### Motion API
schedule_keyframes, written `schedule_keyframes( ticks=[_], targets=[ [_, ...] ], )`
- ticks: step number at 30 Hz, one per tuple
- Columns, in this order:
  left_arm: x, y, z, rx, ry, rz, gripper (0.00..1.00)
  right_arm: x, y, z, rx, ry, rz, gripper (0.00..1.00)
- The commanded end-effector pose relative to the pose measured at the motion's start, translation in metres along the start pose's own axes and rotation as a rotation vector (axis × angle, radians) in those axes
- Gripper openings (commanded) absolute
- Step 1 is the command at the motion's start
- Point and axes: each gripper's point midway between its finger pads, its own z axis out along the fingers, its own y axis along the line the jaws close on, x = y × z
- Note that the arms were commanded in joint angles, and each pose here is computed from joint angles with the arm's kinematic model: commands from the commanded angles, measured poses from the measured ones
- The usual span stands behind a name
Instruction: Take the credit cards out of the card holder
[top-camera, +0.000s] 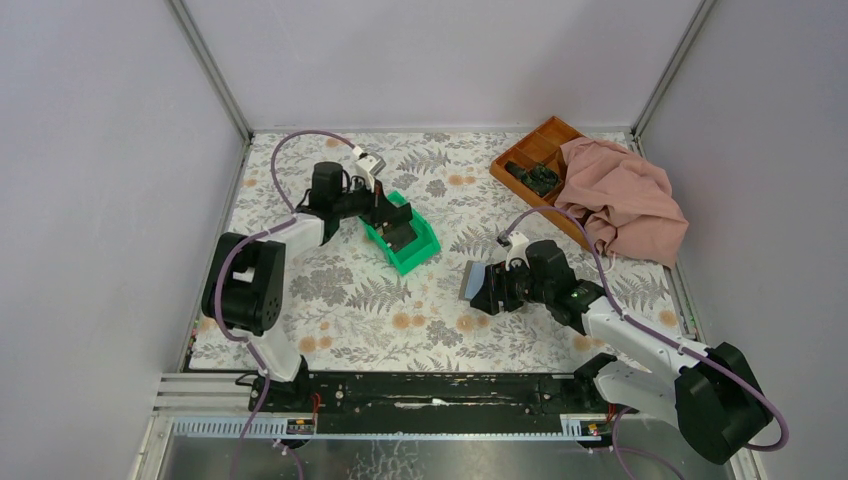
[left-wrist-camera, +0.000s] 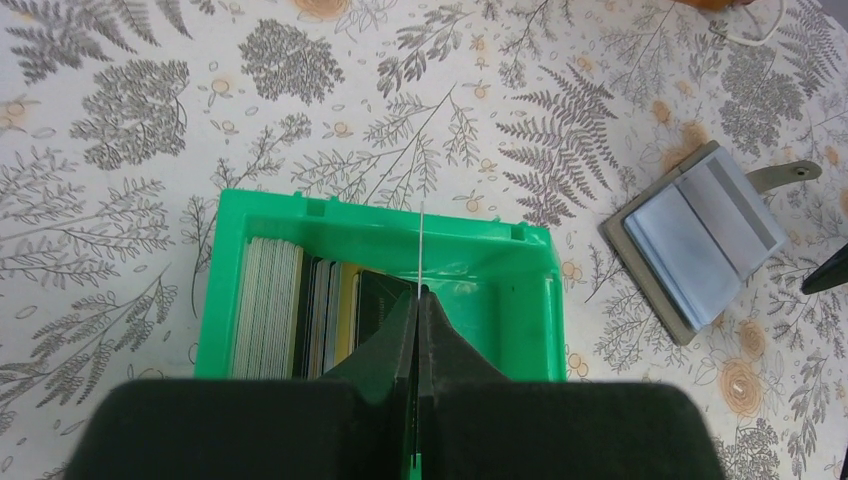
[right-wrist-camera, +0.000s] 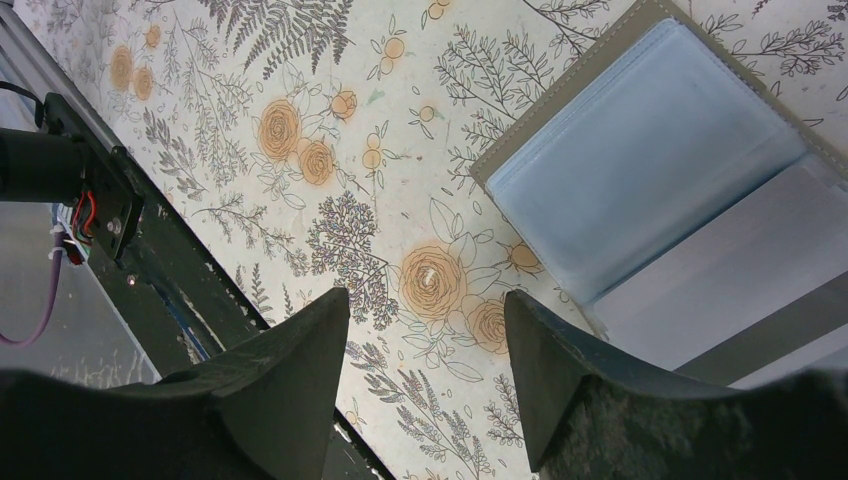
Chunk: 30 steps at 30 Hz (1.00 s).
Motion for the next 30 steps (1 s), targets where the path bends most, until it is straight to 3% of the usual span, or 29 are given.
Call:
schedule_keyframes(
  ticks=[1, 11, 13, 15, 24, 30],
  targets=[
    [0.001, 0.010, 0.008, 0.001, -0.010, 0.009, 0.00, -0.011, 0.006, 0.000, -0.027, -0.041, -0.032, 0.66],
    [0.005, 0.018, 0.010, -0.035, 0.007, -0.009, 0.16, -0.010, 0.008, 0.001, -0.034, -0.038, -0.034, 0.66],
    [0.003, 0.019, 0.008, -0.049, 0.001, -0.003, 0.29, -0.010, 0.007, 0.001, -0.035, -0.036, -0.033, 0.66],
    [0.001, 0.019, 0.008, -0.054, -0.002, -0.003, 0.34, -0.010, 0.007, 0.002, -0.035, -0.035, -0.032, 0.66],
    [-0.027, 0.017, -0.013, -0.159, -0.103, 0.052, 0.32, -0.016, -0.002, -0.002, 0.032, -0.068, -0.032, 0.66],
    [-0.049, -0.033, -0.020, -0.275, -0.195, 0.154, 0.29, -0.035, -0.056, -0.023, 0.385, -0.194, 0.073, 0.61]
  ],
)
